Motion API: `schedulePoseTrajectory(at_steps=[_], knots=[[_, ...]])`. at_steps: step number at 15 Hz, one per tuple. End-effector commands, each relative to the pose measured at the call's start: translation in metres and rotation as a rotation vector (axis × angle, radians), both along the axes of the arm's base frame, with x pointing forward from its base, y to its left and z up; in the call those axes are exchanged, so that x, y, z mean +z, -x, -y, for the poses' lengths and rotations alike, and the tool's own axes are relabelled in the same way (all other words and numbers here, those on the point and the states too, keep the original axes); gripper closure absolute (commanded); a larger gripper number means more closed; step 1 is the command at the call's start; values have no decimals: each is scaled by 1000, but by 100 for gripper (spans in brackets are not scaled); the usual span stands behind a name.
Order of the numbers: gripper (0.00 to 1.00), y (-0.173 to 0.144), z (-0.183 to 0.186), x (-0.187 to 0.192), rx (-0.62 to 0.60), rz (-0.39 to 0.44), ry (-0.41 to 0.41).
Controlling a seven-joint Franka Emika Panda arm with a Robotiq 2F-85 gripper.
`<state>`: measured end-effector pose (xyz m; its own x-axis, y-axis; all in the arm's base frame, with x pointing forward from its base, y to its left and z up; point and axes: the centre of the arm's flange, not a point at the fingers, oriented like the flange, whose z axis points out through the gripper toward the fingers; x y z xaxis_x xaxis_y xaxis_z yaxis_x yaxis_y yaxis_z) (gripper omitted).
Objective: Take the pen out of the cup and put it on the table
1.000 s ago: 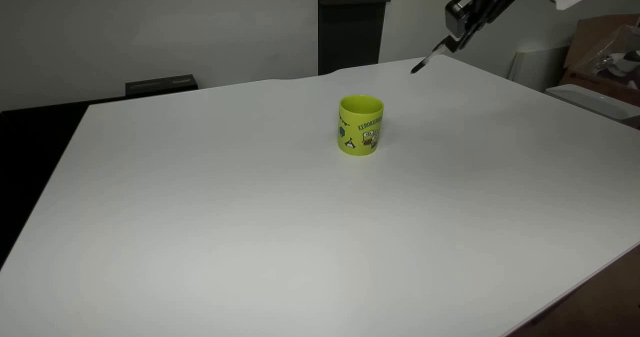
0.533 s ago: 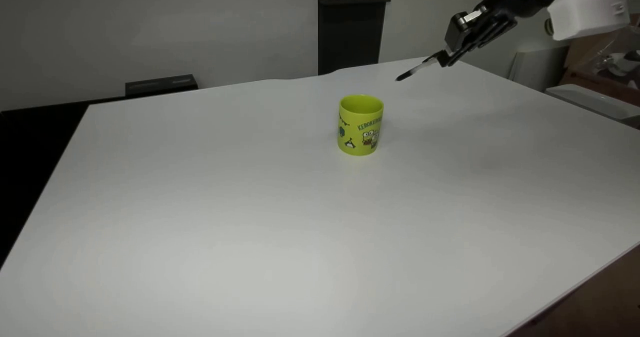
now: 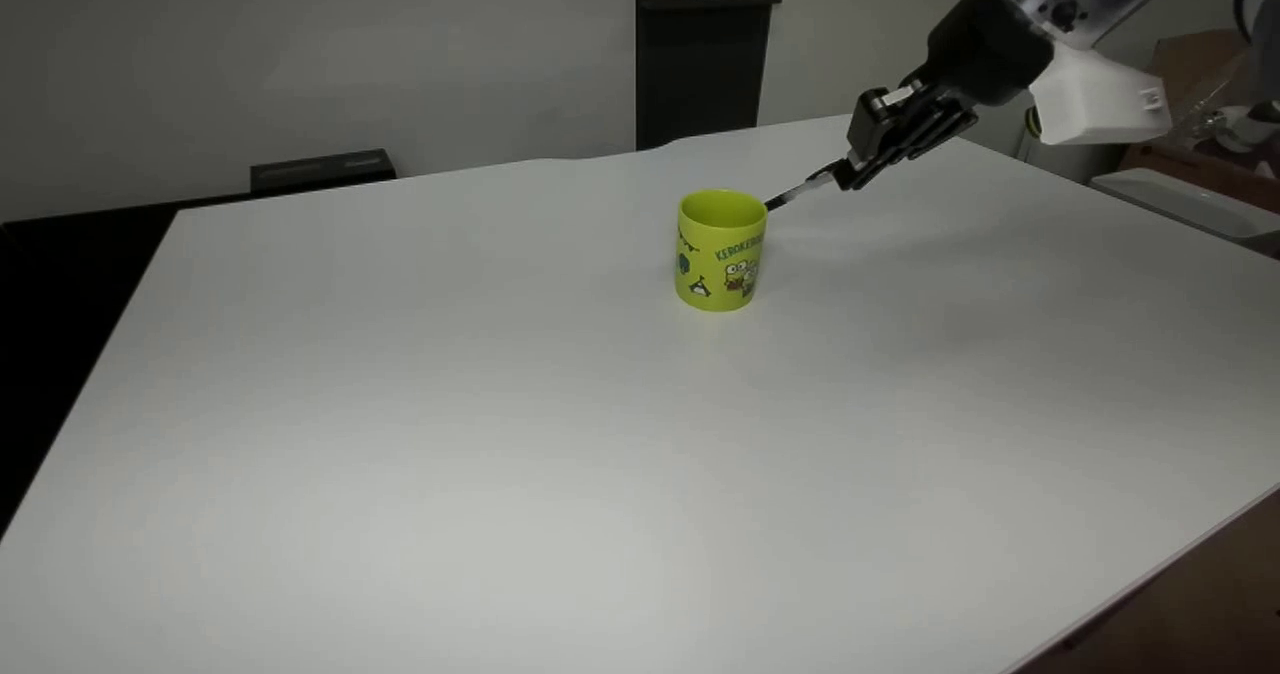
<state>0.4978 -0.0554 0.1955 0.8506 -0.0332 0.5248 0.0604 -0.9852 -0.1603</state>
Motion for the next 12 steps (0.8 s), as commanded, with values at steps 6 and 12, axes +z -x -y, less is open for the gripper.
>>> schedulePoseTrajectory(at_steps=[6,12], knots=[[97,-6,34,-37,-18,-31,-57],[58,-7,33,-45,0,-59,-54]])
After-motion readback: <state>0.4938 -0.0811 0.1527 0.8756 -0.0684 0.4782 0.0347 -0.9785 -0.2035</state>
